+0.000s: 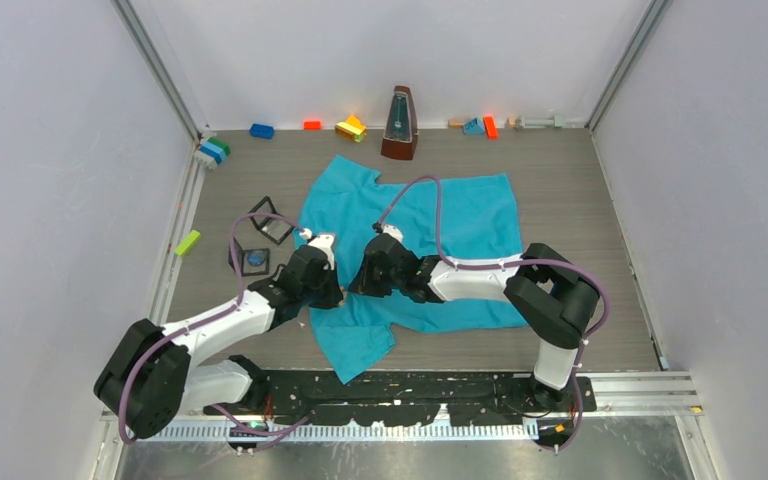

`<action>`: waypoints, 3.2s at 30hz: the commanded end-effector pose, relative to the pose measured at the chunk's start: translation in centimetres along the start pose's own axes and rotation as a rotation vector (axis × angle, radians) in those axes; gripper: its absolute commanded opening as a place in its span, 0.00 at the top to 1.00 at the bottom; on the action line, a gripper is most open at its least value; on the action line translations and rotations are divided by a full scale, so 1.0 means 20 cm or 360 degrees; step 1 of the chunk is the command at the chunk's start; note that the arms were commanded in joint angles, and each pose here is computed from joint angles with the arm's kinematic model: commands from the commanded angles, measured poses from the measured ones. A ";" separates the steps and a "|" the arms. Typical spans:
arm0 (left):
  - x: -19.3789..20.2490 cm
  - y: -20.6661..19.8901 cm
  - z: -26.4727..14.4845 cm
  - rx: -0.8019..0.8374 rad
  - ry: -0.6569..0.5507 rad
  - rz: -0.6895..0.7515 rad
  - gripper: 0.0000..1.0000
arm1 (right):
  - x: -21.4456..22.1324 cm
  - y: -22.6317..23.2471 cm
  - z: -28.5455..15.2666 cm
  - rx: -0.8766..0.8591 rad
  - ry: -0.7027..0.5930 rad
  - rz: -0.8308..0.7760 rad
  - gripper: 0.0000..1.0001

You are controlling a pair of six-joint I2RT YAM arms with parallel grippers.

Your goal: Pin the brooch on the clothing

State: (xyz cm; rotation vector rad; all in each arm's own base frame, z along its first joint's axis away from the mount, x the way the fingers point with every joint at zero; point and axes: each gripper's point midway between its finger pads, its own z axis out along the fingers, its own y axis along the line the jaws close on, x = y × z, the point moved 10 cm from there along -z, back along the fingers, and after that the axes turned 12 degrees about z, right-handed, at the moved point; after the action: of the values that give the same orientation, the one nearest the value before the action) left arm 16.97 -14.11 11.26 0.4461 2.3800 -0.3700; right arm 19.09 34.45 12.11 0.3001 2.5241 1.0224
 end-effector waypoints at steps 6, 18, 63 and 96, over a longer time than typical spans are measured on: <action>-0.08 -0.02 -0.01 0.0000 -0.0103 -0.0046 1.00 | 0.01 0.06 0.01 -0.0110 0.0061 -0.0030 0.99; -0.07 -0.02 0.00 0.0006 -0.0097 -0.0061 1.00 | 0.03 0.04 0.03 -0.0088 0.0080 -0.0045 0.99; -0.07 -0.02 -0.02 -0.0003 -0.0111 -0.0075 1.00 | 0.07 0.06 0.03 -0.0073 0.0140 -0.0162 0.99; -0.03 -0.02 -0.05 0.0026 -0.0232 -0.0166 1.00 | 0.00 0.05 -0.26 -0.0033 -0.0040 -0.0472 0.53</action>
State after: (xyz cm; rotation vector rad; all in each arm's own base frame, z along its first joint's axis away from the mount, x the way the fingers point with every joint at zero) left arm 16.08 -13.71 11.84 0.3256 2.3258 -0.4247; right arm 16.75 32.90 16.69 -0.0153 2.4727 1.0143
